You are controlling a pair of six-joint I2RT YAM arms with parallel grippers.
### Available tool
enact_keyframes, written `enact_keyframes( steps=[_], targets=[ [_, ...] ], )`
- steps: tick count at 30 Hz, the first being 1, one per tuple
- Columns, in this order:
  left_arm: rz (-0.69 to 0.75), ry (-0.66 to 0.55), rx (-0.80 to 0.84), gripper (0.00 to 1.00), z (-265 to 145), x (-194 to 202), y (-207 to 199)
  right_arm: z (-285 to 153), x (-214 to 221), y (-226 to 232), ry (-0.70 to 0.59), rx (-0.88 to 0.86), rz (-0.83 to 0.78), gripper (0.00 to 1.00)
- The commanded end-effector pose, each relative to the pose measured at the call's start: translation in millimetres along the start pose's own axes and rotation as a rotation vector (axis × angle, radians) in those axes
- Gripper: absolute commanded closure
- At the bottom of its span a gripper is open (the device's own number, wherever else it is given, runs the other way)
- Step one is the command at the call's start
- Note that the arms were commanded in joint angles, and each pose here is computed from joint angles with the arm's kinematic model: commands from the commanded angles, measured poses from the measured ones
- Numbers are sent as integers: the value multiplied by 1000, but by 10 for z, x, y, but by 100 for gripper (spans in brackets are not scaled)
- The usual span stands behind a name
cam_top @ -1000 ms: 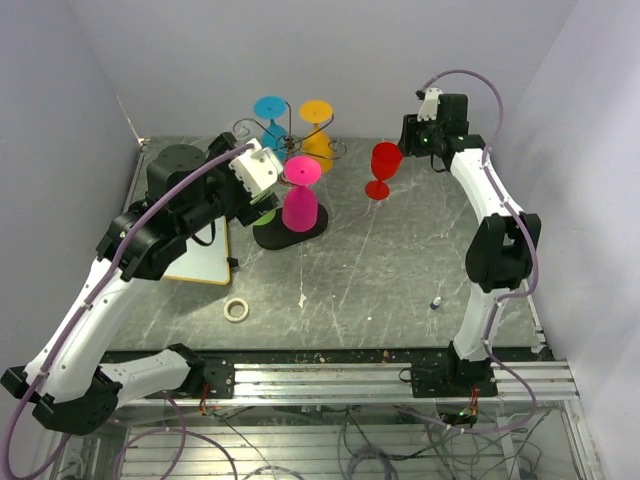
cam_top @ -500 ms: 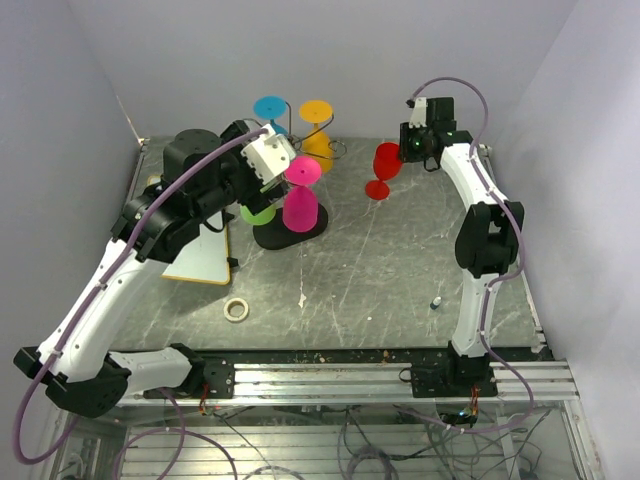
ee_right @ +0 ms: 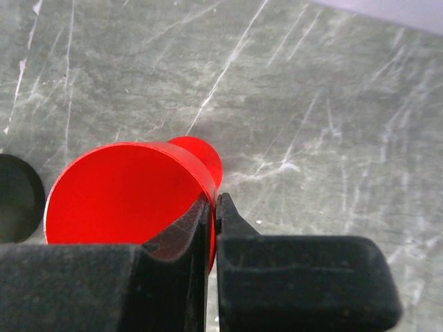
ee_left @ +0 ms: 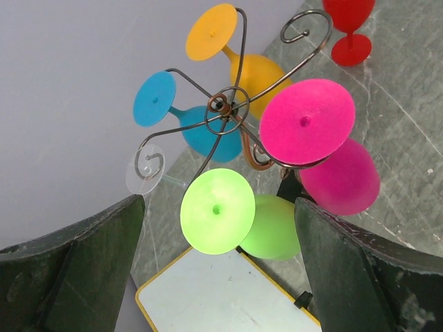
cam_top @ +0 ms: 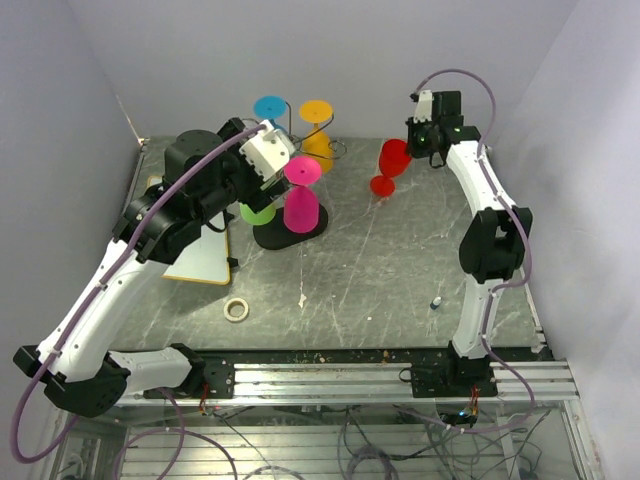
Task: Place the wine glass upside down on the wine glass rack
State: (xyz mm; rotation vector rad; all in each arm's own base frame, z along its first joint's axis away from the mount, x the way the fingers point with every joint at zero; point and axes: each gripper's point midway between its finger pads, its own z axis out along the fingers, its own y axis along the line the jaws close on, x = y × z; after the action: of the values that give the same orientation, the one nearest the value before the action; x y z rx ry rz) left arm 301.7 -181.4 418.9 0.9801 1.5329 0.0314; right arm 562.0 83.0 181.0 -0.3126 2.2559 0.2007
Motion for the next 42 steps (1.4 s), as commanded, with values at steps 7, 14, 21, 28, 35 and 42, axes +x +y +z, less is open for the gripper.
enact_keyframes(
  steps=[7, 14, 21, 28, 35, 42],
  targets=[
    [-102, -119, -194, 1, -185, -365, 434, -1266, -510, -96, -208, 145, -146, 100],
    [-333, -219, -235, 1, -150, -578, 612, -2142, -369, 245, -335, 68, -231, 100],
    [-481, -283, -5, 4, 108, -744, 267, -2901, -294, 622, -522, -27, -335, 100],
    [-510, -313, 115, 6, 210, -800, 31, -3392, -350, 1054, -655, -203, -382, 100],
    [-621, -332, 258, 12, 297, -917, -226, -3754, -665, 1335, -772, -345, -371, 100],
    [-801, -321, 397, 18, 420, -1096, -476, -4002, -908, 1492, -835, -440, -328, 100]
  ],
)
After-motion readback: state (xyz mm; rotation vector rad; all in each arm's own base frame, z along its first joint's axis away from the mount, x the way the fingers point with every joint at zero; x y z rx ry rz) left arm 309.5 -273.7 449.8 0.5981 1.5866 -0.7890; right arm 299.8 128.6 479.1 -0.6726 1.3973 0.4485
